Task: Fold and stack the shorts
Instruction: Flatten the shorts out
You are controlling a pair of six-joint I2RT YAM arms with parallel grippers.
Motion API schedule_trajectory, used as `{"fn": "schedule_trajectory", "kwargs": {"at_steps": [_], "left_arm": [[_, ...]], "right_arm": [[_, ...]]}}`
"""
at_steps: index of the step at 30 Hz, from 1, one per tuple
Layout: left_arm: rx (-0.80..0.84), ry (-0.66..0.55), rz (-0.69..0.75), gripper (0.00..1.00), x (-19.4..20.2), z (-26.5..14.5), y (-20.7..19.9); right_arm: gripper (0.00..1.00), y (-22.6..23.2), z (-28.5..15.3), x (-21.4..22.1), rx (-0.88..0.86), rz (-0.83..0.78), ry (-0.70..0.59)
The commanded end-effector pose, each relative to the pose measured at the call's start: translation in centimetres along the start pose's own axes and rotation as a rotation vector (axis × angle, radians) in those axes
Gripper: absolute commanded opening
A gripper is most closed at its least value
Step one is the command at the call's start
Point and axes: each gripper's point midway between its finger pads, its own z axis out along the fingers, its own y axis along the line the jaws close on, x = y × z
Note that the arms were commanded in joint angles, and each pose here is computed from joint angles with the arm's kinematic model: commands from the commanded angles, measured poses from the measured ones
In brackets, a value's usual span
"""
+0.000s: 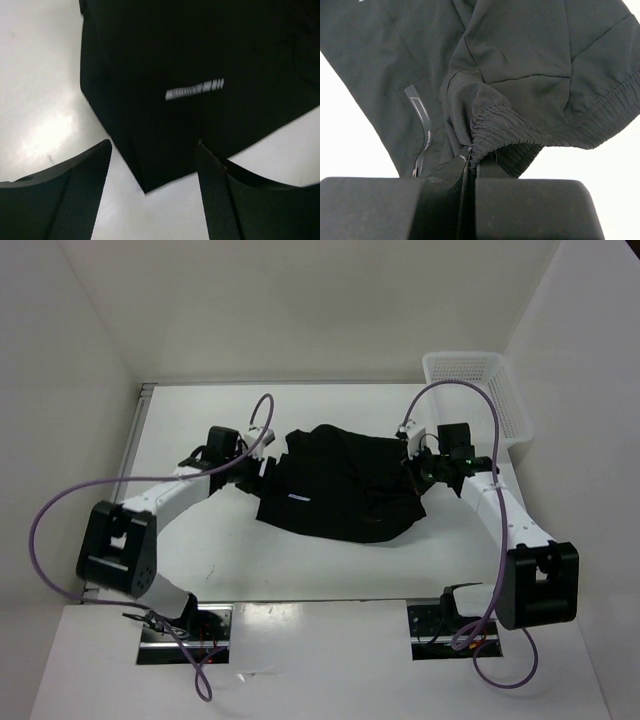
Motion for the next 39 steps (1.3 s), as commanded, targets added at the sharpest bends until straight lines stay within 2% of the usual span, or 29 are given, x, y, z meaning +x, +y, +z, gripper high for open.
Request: {"fn": "schedule_trajectory", "kwargs": {"at_steps": [1, 5, 10, 15, 19, 23, 25, 28, 29, 31, 36, 39], "left_arm": [[0.062, -0.132, 0.065, 0.76, -6.4, 1.6, 0.0], [0.076, -0.112, 0.056, 0.84, -7.2, 4.8, 1.3], [0.021, -0.105, 0.051, 0.85, -7.0, 6.5, 3.0], [0.079, -0.034, 0.041, 0.85, -5.2, 8.4, 1.7], [0.08, -0.015, 0.032, 0.75, -4.7, 8.9, 1.8], [0.088, -0.025, 0.036, 0.57, -4.6, 8.3, 1.4], [0.094, -0.031, 0.046, 0.46, -4.4, 8.3, 1.0], [0.094, -0.04, 0.051, 0.41, -4.4, 8.2, 0.9], [0.084, -0.05, 0.055, 0.46, -4.7, 8.2, 1.1], [0.069, -0.067, 0.063, 0.62, -5.4, 8.2, 1.4], [0.059, -0.084, 0.071, 0.83, -5.9, 8.0, 1.5], [0.059, -0.092, 0.074, 0.83, -6.2, 8.0, 1.5]], "right_arm": [[0.01, -1.0, 0.2, -1.0, 0.023, -0.039, -0.027], [0.01, -1.3, 0.9, -0.6, 0.014, -0.049, -0.006], [0.01, -1.8, 1.2, -0.8, 0.014, -0.087, -0.006], [0.01, -2.1, 1.4, -1.2, 0.018, -0.114, -0.013], [0.01, -2.3, 1.3, -1.1, 0.026, -0.114, -0.009], [0.01, -2.3, 1.3, -1.1, 0.026, -0.114, -0.009], [0.01, -2.3, 1.3, -1.1, 0.026, -0.114, -0.009], [0.01, -2.3, 1.3, -1.1, 0.026, -0.114, -0.009], [0.01, -2.3, 1.3, -1.1, 0.026, -0.114, -0.009], [0.01, -2.1, 1.3, -0.9, 0.022, -0.11, -0.001], [0.01, -2.0, 1.2, -0.7, 0.022, -0.119, -0.001], [0.01, -2.1, 1.3, -0.3, 0.028, -0.124, 0.011]]}}
